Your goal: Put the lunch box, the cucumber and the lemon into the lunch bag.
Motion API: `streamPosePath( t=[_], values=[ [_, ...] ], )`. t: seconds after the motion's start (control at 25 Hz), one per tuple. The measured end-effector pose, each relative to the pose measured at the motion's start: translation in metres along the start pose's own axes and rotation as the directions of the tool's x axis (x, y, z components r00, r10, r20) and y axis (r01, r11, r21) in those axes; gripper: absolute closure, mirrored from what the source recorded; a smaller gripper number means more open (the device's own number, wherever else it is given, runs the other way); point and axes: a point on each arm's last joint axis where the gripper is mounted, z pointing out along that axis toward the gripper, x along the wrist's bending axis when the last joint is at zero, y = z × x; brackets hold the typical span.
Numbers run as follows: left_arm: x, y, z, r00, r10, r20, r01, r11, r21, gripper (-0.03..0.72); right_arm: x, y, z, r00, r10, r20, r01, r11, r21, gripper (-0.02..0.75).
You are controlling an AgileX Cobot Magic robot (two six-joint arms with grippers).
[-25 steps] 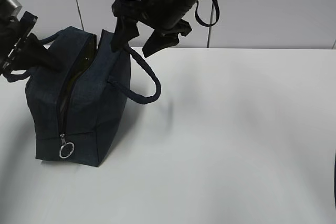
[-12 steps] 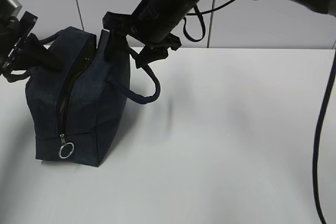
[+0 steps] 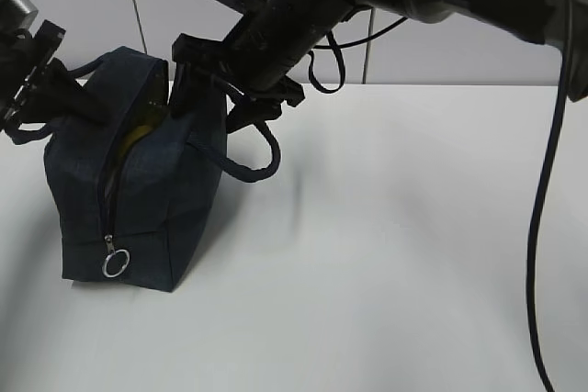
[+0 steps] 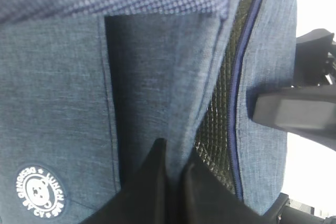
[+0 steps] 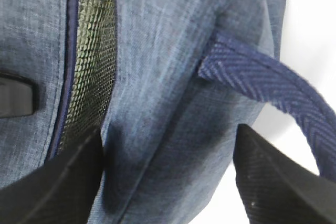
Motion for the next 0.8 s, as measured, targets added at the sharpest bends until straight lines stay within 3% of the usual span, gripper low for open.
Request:
streamPosePath(
  t=[0.24, 0.32, 0.4, 0.68, 0.8],
  values=[
    [0.000, 0.000, 0.000, 1.000, 0.000, 0.000, 0.000, 1.000, 0.000, 0.697, 0.001, 0.000, 0.000, 1.000, 0.006, -0.010, -0.006, 1.000, 0.002, 0.167],
    [0.000, 0.000, 0.001, 1.000, 0.001, 0.000, -0.001, 1.000, 0.001, 0.697, 0.001, 0.000, 0.000, 1.000, 0.005, -0.008, -0.005, 1.000, 0.004, 0.201],
    [-0.001, 0.000, 0.001, 1.000, 0.002, 0.001, -0.002, 1.000, 0.002, 0.697, 0.000, 0.000, 0.000, 1.000, 0.001, -0.002, -0.001, 1.000, 0.004, 0.279],
    [-0.006, -0.002, 0.007, 1.000, 0.016, 0.004, -0.016, 1.000, 0.018, 0.697, -0.003, -0.002, 0.000, 0.997, -0.062, 0.036, 0.061, 0.998, 0.019, 0.691],
    [-0.011, -0.003, 0.012, 1.000, 0.028, 0.008, -0.028, 0.999, 0.033, 0.697, -0.006, -0.004, -0.001, 0.993, -0.097, 0.068, 0.094, 0.994, 0.050, 0.733]
  ],
)
